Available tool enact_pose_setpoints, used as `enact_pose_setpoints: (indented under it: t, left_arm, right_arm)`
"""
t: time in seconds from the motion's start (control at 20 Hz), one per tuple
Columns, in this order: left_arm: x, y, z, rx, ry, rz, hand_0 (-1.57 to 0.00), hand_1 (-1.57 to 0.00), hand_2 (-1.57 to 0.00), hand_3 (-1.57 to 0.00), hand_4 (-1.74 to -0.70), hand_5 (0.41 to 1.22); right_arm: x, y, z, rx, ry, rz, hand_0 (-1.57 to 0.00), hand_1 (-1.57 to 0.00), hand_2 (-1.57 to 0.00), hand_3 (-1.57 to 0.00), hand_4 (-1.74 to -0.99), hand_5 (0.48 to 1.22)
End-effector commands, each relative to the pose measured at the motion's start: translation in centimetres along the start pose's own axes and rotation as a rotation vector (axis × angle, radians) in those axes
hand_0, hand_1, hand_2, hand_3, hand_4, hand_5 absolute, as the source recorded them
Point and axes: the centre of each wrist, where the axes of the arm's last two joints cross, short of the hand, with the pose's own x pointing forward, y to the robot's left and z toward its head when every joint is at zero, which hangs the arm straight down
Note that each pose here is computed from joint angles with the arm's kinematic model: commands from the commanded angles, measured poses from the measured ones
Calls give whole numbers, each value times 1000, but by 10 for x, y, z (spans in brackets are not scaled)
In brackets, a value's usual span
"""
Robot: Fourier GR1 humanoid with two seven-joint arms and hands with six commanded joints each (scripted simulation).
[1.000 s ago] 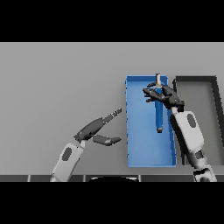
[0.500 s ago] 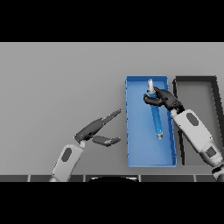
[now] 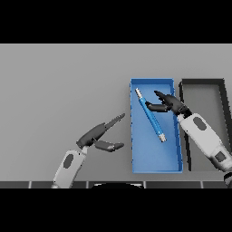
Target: Pick up the blue pipe and place it into the blue bin.
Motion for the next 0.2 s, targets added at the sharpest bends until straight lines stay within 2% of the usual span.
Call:
enact_pose_setpoints:
  t: [0.0,0.15]
  left_arm:
    - [0,0,0,-3,0,-6,1,1,1,1,-930,496]
    - [1,-2,-5,1,12,-10,1,1,1,1,-930,495]
  right_arm:
    - [4,1,1,12,-2,13,-19,-17,-17,-4,-1084,713]
    - [2,1,0,22,-10,10,-19,-17,-17,-4,-1084,714]
